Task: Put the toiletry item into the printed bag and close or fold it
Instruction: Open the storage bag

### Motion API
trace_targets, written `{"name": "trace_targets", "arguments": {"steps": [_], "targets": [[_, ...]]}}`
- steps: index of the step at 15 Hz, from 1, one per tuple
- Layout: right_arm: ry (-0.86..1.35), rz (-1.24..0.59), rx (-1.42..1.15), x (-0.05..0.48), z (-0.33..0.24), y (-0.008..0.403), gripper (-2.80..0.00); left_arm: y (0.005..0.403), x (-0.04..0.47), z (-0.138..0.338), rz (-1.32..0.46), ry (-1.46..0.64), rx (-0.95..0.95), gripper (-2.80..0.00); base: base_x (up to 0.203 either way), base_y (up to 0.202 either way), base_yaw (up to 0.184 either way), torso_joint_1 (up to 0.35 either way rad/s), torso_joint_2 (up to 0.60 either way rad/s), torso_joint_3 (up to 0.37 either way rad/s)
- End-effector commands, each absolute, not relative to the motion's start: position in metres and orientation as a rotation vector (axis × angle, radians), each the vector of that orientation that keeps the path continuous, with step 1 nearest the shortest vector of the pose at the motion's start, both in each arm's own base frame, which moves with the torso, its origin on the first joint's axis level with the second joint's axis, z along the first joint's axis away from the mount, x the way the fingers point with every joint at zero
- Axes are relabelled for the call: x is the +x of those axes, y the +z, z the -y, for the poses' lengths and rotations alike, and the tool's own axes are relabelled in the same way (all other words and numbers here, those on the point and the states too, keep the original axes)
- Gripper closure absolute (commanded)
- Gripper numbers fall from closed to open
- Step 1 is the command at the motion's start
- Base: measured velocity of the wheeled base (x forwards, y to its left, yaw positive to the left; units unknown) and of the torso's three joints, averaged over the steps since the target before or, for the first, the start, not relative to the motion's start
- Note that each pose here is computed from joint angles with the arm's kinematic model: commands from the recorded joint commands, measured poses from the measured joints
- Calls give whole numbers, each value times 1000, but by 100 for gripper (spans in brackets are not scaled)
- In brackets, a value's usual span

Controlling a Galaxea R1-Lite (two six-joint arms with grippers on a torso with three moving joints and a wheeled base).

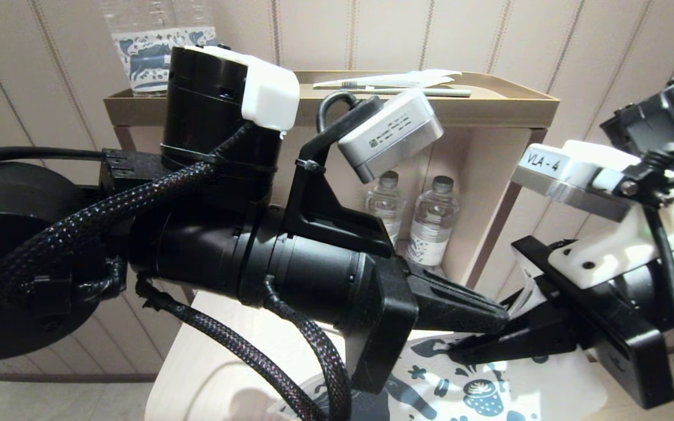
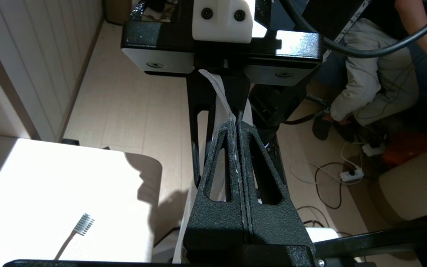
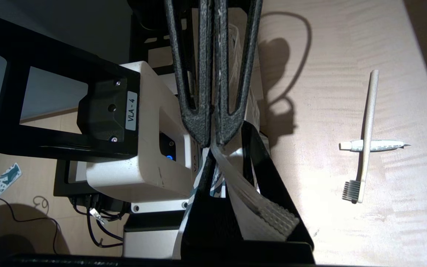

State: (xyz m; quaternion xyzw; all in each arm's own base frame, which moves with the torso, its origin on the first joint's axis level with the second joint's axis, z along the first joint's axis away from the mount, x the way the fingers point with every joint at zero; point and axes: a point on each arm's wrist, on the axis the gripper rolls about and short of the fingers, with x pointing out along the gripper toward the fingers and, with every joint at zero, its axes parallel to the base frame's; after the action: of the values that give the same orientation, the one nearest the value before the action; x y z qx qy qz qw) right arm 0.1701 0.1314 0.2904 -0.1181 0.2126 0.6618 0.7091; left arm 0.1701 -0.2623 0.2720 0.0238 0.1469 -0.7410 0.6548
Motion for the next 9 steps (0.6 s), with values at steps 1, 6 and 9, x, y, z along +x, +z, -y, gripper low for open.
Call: {"name": "trace_targets", "arguments": {"steps": [1, 6, 9], "targets": [[1471, -465, -264, 168, -130, 292, 0, 272, 171, 262, -334, -1671, 55, 0, 0, 0, 0, 0, 0, 0], [1469, -457, -267, 164, -127, 293, 0, 273, 172, 262, -340, -1606, 50, -280, 0, 0, 0, 0, 0, 0], [1469, -459, -268, 162, -126, 291, 0, 279, 173, 258, -321, -1597, 42, -280, 0, 0, 0, 0, 0, 0]]}}
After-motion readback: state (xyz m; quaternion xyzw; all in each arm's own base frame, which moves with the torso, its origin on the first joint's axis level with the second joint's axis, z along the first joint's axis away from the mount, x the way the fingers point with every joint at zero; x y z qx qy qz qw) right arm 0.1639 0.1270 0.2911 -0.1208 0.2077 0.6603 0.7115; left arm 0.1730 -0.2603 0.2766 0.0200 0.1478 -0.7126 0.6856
